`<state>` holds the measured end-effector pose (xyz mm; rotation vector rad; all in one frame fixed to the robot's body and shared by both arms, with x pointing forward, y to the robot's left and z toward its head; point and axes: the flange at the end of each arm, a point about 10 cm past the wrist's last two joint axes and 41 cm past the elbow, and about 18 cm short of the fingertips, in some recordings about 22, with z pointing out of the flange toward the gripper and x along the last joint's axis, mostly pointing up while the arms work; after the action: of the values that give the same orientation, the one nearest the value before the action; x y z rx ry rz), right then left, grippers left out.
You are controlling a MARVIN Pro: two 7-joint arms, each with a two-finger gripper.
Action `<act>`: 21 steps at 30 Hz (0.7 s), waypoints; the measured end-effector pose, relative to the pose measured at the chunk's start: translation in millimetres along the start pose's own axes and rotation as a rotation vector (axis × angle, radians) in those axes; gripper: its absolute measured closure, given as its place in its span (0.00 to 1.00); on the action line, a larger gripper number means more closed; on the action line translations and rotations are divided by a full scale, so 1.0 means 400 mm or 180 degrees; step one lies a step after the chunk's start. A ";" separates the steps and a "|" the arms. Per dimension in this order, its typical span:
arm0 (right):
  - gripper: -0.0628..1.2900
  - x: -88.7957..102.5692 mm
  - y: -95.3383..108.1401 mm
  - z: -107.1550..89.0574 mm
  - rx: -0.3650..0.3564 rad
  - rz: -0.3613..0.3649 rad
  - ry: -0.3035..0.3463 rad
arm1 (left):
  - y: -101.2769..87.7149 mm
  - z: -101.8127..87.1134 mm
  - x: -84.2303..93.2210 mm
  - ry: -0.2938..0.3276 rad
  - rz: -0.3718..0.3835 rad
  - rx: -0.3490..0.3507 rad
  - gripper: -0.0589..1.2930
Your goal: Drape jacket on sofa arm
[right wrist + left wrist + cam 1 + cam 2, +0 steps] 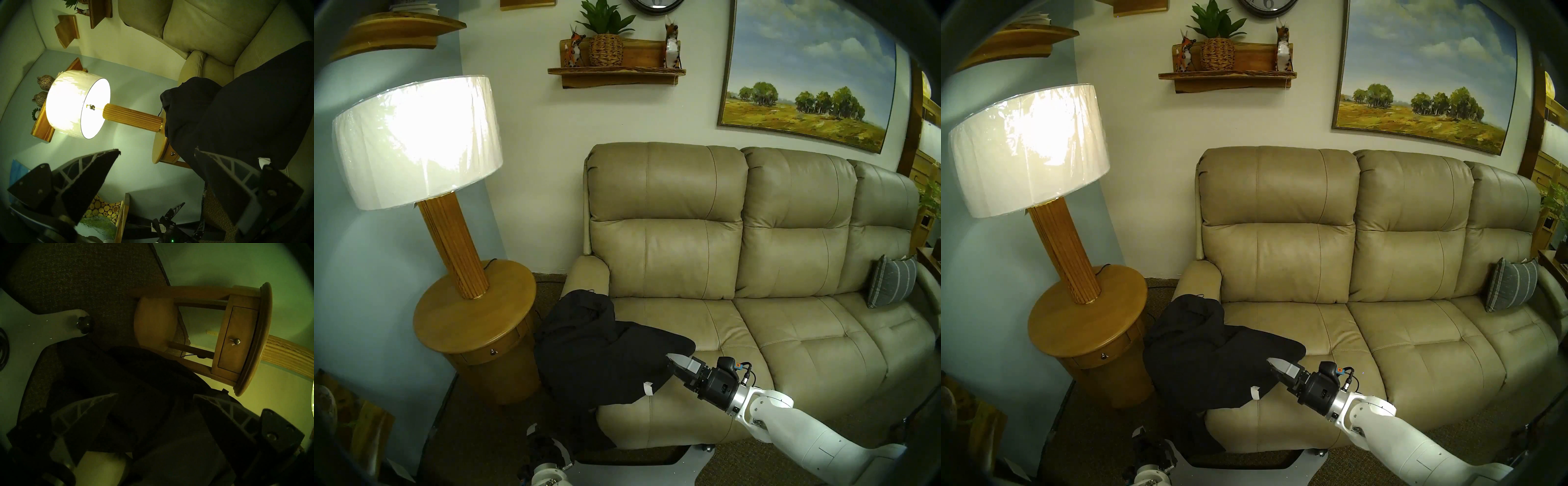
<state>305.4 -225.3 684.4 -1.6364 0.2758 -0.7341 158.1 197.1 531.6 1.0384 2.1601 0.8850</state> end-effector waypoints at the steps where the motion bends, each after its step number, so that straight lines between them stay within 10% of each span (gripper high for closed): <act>1: 0.04 0.000 0.000 0.000 0.0000 0.0000 0.0001 | -0.005 0.001 0.001 -0.0025 -0.0008 0.0047 0.05; 21: 0.04 0.001 0.000 0.001 0.0004 -0.0002 0.0012 | -0.058 0.047 -0.067 -0.0492 -0.0400 0.0669 0.05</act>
<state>306.0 -225.2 684.7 -1.6340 0.2774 -0.7377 176.1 169.9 508.2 1.0211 2.1926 0.5109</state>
